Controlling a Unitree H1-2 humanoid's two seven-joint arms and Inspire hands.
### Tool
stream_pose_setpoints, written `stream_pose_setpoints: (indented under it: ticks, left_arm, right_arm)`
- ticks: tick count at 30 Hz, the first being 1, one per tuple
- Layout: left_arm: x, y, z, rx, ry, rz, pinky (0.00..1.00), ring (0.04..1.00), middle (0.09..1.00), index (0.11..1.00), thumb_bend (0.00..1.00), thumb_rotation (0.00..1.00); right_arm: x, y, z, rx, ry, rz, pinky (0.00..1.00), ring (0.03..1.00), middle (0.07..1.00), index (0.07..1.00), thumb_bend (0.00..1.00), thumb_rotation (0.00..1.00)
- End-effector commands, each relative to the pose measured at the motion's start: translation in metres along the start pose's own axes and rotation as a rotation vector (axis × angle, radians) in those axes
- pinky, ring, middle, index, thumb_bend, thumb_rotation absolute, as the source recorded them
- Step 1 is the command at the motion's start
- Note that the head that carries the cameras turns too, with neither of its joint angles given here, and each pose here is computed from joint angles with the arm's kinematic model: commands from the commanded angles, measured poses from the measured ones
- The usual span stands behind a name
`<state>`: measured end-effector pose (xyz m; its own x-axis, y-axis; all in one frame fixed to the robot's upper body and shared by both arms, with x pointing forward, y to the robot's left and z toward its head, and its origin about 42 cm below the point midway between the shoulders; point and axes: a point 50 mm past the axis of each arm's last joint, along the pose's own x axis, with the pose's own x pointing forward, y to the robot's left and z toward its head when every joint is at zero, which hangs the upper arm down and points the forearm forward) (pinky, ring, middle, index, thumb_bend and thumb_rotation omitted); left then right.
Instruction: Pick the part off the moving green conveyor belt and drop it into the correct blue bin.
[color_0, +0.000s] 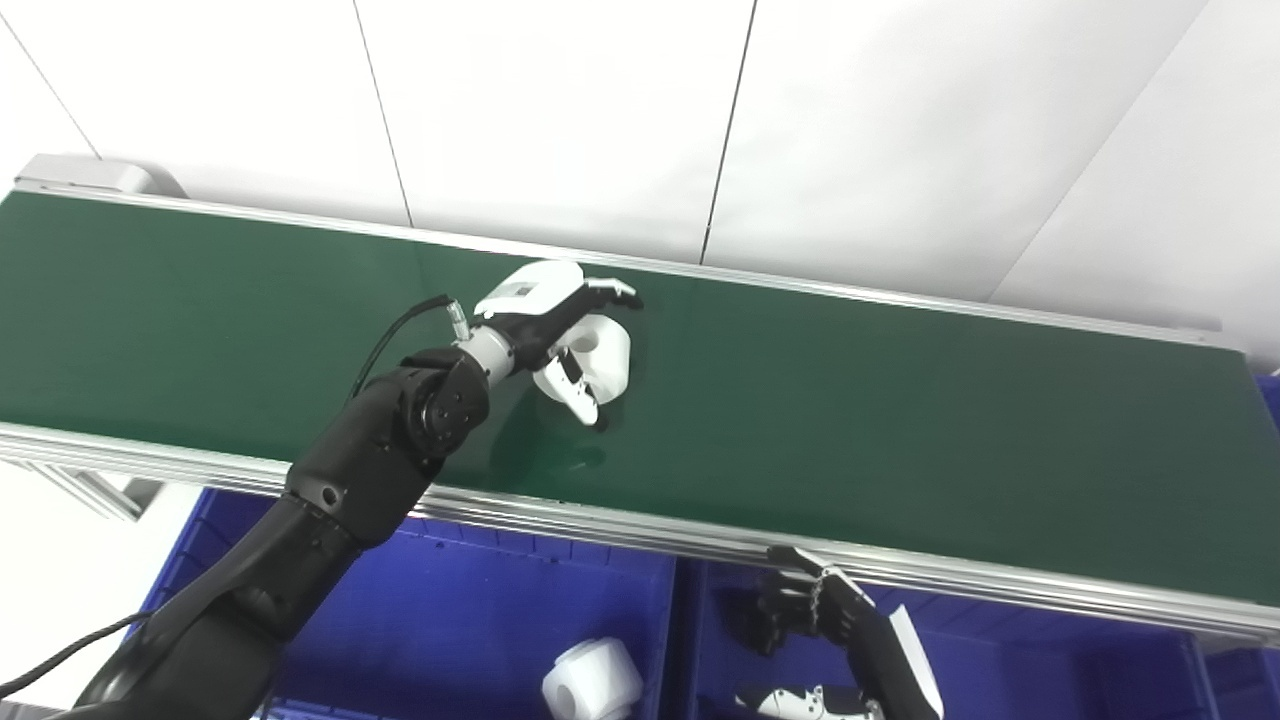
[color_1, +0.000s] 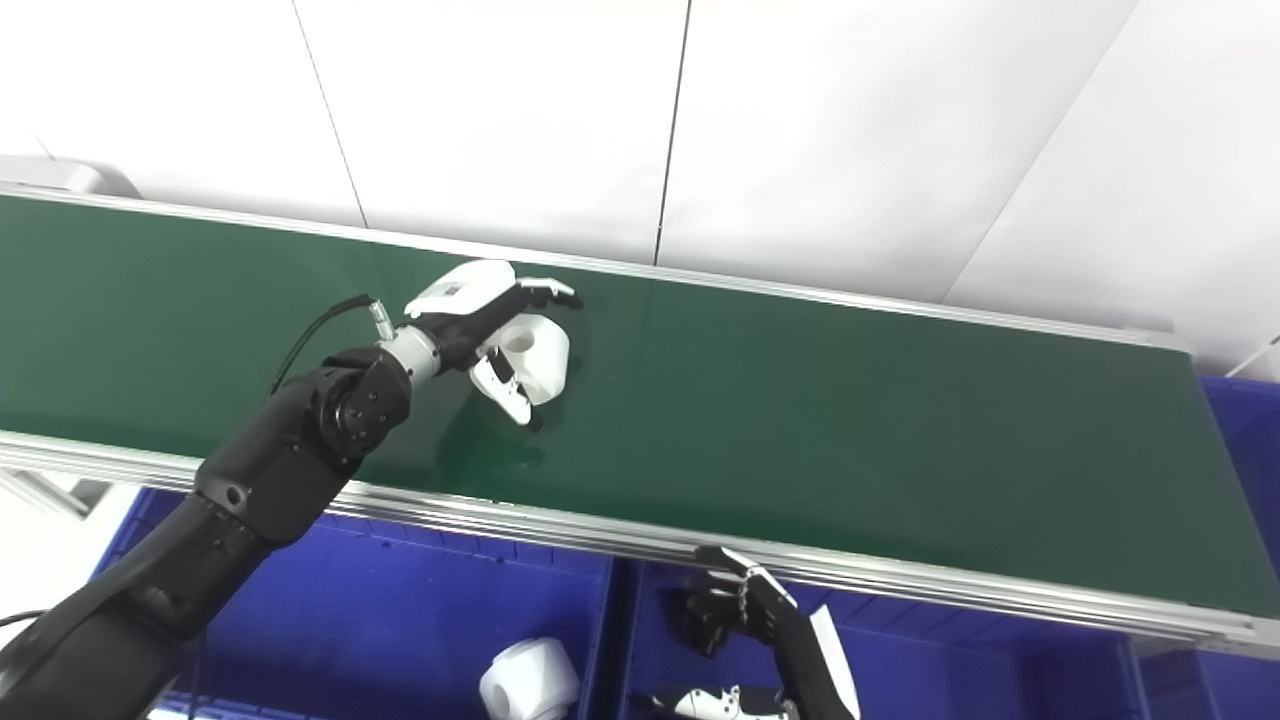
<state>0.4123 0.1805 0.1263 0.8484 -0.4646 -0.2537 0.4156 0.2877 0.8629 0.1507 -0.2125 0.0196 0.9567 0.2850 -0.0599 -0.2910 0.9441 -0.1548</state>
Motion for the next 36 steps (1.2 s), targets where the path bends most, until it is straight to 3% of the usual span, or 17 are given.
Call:
stream_pose_setpoints:
  ticks: [1, 3, 5, 6, 7, 9, 11, 13, 16, 21, 27, 30, 36]
  left_arm:
    - [0.005, 0.026, 0.007, 0.064, -0.015, 0.030, 0.67, 0.788, 0.834, 0.801, 0.74, 0.00]
    - [0.004, 0.026, 0.007, 0.068, 0.006, 0.016, 0.66, 0.775, 0.828, 0.791, 0.73, 0.00]
    - [0.004, 0.025, 0.007, 0.066, 0.023, 0.013, 0.52, 0.627, 0.805, 0.769, 0.72, 0.00]
    - [0.005, 0.024, 0.006, 0.072, 0.042, 0.010, 0.50, 0.608, 0.802, 0.766, 0.71, 0.00]
    - [0.006, 0.022, 0.006, 0.084, 0.060, 0.003, 0.48, 0.506, 0.737, 0.702, 0.54, 0.00]
    - [0.008, 0.021, 0.006, 0.138, 0.110, -0.033, 0.48, 0.486, 0.708, 0.670, 0.50, 0.00]
    - [0.010, 0.020, 0.009, 0.200, 0.160, -0.075, 0.44, 0.436, 0.579, 0.589, 0.50, 0.00]
    - [0.009, 0.019, 0.011, 0.223, 0.183, -0.083, 0.40, 0.414, 0.524, 0.545, 0.50, 0.00]
    - [0.008, 0.017, 0.013, 0.209, 0.193, -0.057, 0.43, 0.439, 0.535, 0.482, 0.50, 0.00]
    - [0.003, 0.021, 0.012, 0.124, 0.200, 0.018, 0.44, 0.444, 0.525, 0.485, 0.50, 0.00]
    - [-0.015, 0.030, 0.016, 0.004, 0.144, 0.118, 0.35, 0.394, 0.466, 0.526, 0.50, 0.00]
    - [-0.034, 0.033, 0.020, -0.090, 0.090, 0.184, 0.34, 0.390, 0.499, 0.518, 0.50, 0.00]
    - [-0.082, 0.030, 0.029, -0.263, -0.010, 0.318, 0.30, 0.375, 0.476, 0.524, 0.50, 0.00]
  right_arm:
    - [0.003, -0.001, 0.012, 0.009, -0.094, -0.016, 0.61, 0.661, 0.702, 0.792, 0.79, 0.05]
    - [0.003, -0.001, 0.013, 0.008, -0.095, -0.021, 0.61, 0.662, 0.703, 0.792, 0.79, 0.05]
    - [0.003, -0.001, 0.013, 0.006, -0.095, -0.024, 0.61, 0.659, 0.701, 0.789, 0.79, 0.05]
    - [0.003, -0.001, 0.013, 0.009, -0.096, -0.024, 0.61, 0.659, 0.701, 0.789, 0.79, 0.05]
    - [0.003, -0.001, 0.013, 0.009, -0.097, -0.024, 0.61, 0.660, 0.701, 0.790, 0.79, 0.04]
    - [0.003, -0.001, 0.013, 0.012, -0.096, -0.023, 0.61, 0.661, 0.701, 0.790, 0.79, 0.04]
    - [0.002, -0.001, 0.013, 0.011, -0.094, -0.025, 0.61, 0.662, 0.701, 0.792, 0.79, 0.06]
    - [0.002, -0.002, 0.013, 0.010, -0.094, -0.027, 0.61, 0.660, 0.701, 0.793, 0.79, 0.06]
    - [0.002, -0.001, 0.013, 0.013, -0.095, -0.028, 0.61, 0.663, 0.700, 0.791, 0.78, 0.06]
    - [0.002, -0.002, 0.013, 0.015, -0.095, -0.029, 0.61, 0.665, 0.701, 0.791, 0.78, 0.08]
    - [0.000, 0.001, 0.013, 0.024, -0.093, -0.031, 0.61, 0.669, 0.702, 0.789, 0.77, 0.07]
    - [-0.003, 0.001, 0.014, 0.016, -0.094, -0.035, 0.60, 0.665, 0.701, 0.791, 0.77, 0.09]
    - [-0.007, 0.001, 0.016, 0.022, -0.094, -0.038, 0.61, 0.662, 0.697, 0.788, 0.77, 0.07]
